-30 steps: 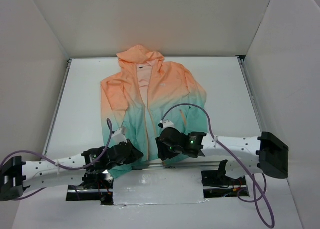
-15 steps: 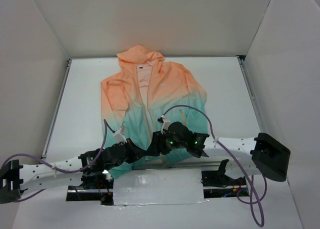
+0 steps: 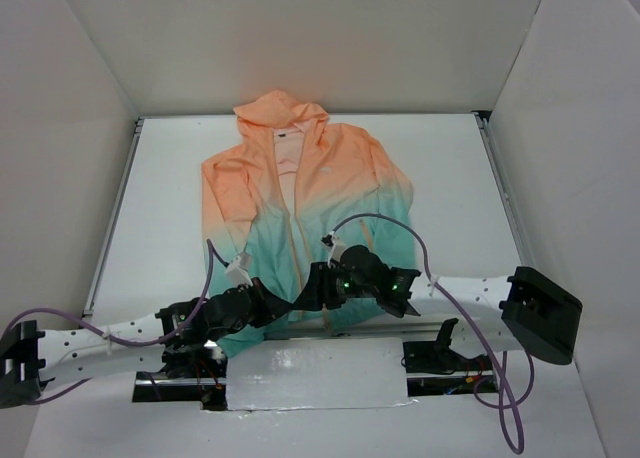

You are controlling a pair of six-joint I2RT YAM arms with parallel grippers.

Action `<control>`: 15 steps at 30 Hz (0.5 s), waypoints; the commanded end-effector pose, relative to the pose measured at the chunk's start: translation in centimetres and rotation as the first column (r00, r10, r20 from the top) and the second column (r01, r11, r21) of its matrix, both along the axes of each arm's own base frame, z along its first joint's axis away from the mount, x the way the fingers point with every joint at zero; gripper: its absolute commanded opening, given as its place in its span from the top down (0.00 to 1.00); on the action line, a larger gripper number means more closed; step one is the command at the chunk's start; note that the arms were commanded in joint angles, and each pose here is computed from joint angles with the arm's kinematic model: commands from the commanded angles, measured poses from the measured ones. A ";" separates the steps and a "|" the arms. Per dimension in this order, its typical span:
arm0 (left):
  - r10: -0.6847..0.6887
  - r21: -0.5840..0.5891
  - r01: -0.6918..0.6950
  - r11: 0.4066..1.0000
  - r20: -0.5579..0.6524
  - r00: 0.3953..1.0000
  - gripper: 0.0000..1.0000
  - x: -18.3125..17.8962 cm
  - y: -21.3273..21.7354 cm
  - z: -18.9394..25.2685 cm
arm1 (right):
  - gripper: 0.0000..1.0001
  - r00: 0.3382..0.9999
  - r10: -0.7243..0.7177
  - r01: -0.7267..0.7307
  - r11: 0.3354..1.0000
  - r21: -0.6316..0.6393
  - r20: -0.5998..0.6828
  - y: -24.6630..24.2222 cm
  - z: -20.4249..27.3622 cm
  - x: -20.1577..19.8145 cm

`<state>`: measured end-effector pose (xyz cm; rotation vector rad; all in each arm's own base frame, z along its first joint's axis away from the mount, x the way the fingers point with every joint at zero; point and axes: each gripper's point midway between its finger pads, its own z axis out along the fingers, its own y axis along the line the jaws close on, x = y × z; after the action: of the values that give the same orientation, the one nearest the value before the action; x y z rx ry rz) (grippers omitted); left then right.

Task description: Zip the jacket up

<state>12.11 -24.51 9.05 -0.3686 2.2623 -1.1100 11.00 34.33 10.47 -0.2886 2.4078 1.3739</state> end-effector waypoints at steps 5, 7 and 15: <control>0.011 -0.031 -0.010 0.999 0.020 1.000 1.00 0.4 -0.3 1.1 | 0.45 0.998 -0.069 0.069 0.997 0.043 0.004 -0.4 -0.1 0.8; 0.006 -0.028 -0.005 1.000 0.025 1.000 1.00 0.4 -0.3 1.2 | 0.45 0.998 -0.066 0.066 0.996 0.061 0.002 -0.4 -0.2 0.9; -0.007 -0.080 0.010 0.997 0.044 0.999 1.00 0.2 -0.5 1.9 | 0.47 1.000 0.004 -0.005 0.976 0.219 0.007 0.4 1.3 0.7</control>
<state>12.11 -24.59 9.90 -0.3724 2.2310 -1.1547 11.38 33.63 9.06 -0.2012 2.3744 1.4604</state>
